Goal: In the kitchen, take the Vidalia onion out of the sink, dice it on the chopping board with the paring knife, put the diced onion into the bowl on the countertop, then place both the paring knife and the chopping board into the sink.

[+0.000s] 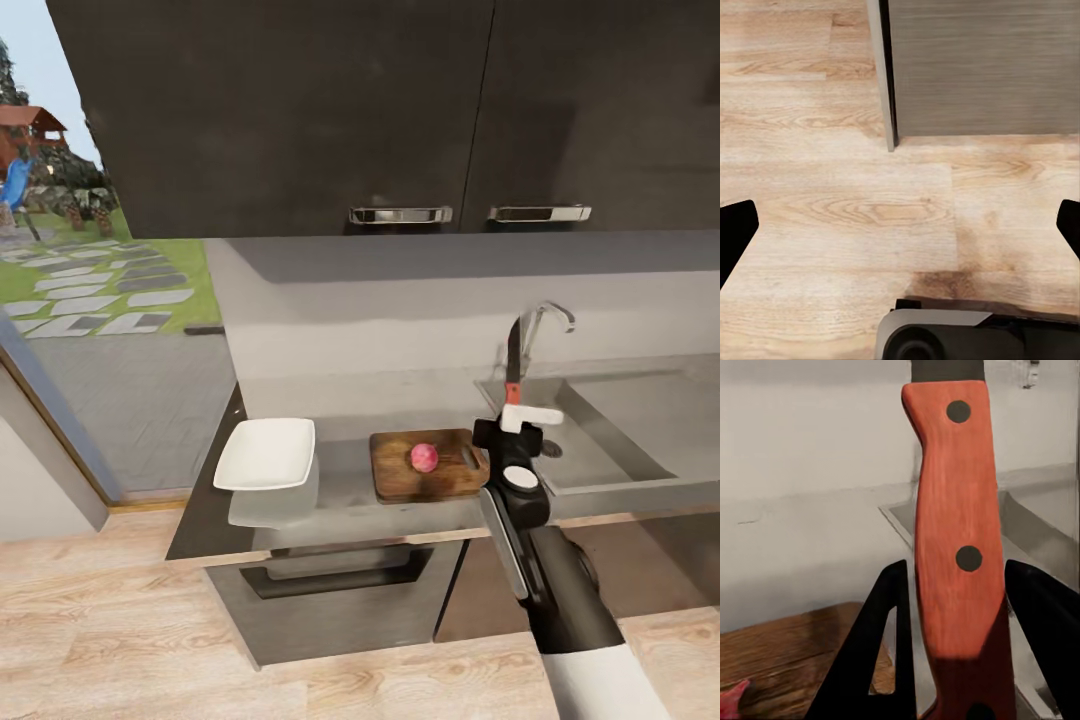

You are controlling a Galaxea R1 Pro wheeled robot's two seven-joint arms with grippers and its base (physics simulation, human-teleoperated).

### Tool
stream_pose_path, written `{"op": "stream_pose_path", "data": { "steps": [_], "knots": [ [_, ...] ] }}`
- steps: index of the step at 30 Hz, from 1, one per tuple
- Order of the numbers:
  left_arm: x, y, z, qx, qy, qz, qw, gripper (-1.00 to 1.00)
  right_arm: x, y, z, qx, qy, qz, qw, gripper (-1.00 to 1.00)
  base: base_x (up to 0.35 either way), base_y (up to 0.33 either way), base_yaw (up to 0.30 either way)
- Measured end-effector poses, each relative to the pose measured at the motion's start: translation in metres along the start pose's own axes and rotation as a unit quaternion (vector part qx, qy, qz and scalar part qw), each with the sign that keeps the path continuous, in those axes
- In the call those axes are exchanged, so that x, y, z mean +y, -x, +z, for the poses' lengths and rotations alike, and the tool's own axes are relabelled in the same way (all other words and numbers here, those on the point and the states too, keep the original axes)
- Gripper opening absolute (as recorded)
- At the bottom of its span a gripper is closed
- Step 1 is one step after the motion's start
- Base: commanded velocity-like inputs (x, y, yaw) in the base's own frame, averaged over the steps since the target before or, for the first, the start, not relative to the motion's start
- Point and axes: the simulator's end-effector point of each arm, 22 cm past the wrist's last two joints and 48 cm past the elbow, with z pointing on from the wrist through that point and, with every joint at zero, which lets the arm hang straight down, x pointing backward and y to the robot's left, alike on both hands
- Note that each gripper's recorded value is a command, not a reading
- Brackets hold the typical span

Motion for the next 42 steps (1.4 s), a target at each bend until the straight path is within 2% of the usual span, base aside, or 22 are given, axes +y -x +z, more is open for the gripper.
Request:
{"op": "stream_pose_path", "data": {
  "steps": [2, 3, 4, 9, 15, 23, 25, 29, 42],
  "knots": [
    [0.000, -0.001, 0.000, 0.001, 0.000, 0.000, 1.0000, 1.00, 0.006, -0.002, -0.010, -0.011, 0.006, -0.025, 0.9996, -1.00, 0.000, 0.000, 0.000],
    [0.000, -0.001, 0.000, 0.001, 0.000, 0.000, 1.0000, 1.00, 0.018, -0.004, -0.022, -0.021, 0.019, -0.045, 0.9986, -1.00, 0.000, 0.000, 0.000],
    [0.000, -0.001, 0.000, 0.001, 0.000, 0.000, 1.0000, 1.00, 0.022, -0.007, -0.026, -0.022, 0.024, -0.052, 0.9981, -1.00, 0.000, 0.000, 0.000],
    [0.000, -0.001, 0.000, 0.001, 0.000, 0.000, 1.0000, 1.00, 0.015, -0.017, -0.031, -0.029, 0.030, -0.089, 0.9952, -1.00, 0.000, 0.000, 0.000],
    [0.000, -0.001, 0.000, 0.002, 0.000, 0.000, 1.0000, 1.00, 0.045, -0.025, -0.050, -0.055, 0.069, -0.156, 0.9838, -1.00, 0.000, 0.000, 0.000],
    [0.000, -0.002, 0.000, 0.002, 0.000, 0.000, 1.0000, 1.00, 0.046, -0.026, -0.054, -0.061, 0.065, -0.176, 0.9804, -1.00, -0.001, -0.006, 0.000],
    [0.000, -0.002, 0.000, 0.002, 0.000, 0.000, 1.0000, 1.00, 0.046, -0.026, -0.056, -0.064, 0.055, -0.208, 0.9745, -1.00, -0.039, -0.127, 0.000],
    [0.000, -0.002, 0.000, 0.003, 0.000, 0.000, 1.0000, 1.00, 0.059, -0.029, -0.065, -0.069, 0.060, -0.248, 0.9645, -1.00, -0.088, -0.229, 0.000],
    [0.000, -0.006, -0.002, 0.008, 0.001, 0.000, 1.0000, 1.00, 0.087, -0.051, -0.085, -0.051, 0.088, -0.295, 0.9502, -1.00, -0.111, -0.276, 0.000]
  ]
}}
